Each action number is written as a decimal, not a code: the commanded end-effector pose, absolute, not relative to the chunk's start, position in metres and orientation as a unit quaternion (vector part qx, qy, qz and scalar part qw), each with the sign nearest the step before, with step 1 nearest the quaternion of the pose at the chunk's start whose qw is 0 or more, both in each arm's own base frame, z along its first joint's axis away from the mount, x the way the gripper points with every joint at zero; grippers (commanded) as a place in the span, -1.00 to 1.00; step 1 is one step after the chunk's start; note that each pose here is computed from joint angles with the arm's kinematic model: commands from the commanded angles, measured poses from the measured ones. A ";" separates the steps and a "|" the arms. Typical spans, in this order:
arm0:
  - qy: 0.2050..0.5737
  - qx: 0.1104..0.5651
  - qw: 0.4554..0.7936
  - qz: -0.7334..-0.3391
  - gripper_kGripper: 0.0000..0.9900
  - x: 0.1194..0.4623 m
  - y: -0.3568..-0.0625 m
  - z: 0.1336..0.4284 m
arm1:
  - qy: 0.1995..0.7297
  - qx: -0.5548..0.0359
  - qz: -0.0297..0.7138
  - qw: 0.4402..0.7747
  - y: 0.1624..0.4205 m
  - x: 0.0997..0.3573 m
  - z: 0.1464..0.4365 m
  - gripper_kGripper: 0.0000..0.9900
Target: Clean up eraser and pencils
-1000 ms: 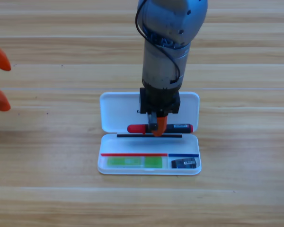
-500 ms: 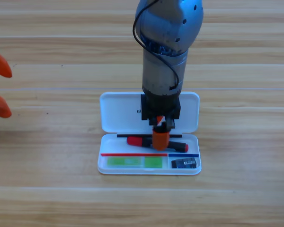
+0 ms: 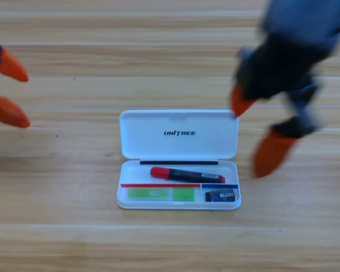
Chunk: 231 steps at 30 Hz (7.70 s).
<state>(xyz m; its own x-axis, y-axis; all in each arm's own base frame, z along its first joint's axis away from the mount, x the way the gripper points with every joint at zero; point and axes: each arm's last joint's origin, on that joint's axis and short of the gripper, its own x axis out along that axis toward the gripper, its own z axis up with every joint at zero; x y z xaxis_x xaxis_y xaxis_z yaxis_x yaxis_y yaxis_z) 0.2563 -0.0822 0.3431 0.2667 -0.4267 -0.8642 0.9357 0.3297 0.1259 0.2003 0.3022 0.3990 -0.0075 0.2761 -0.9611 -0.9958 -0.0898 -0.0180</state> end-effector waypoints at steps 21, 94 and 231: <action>0.387 0.267 0.709 -0.526 -1.00 0.389 -0.151 0.248 | 0.278 -0.219 0.613 0.706 0.185 0.133 0.418 1.00; 0.413 0.261 0.675 -0.552 -1.00 0.358 -0.206 0.224 | 0.280 -0.217 0.629 0.692 0.181 0.127 0.411 1.00; 0.164 0.241 0.669 -0.684 1.00 0.103 -0.127 0.392 | 0.293 -0.210 0.656 0.663 0.198 0.126 0.405 1.00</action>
<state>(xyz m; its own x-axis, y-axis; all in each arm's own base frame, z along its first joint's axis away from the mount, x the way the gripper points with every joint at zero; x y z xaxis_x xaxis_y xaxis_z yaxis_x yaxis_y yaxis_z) 0.1008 -0.1206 0.4042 0.0528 -0.8482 -0.5271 0.9899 -0.0249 0.1392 0.1248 0.1897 0.4137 0.0049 0.7549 -0.6559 -0.9941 0.0746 0.0784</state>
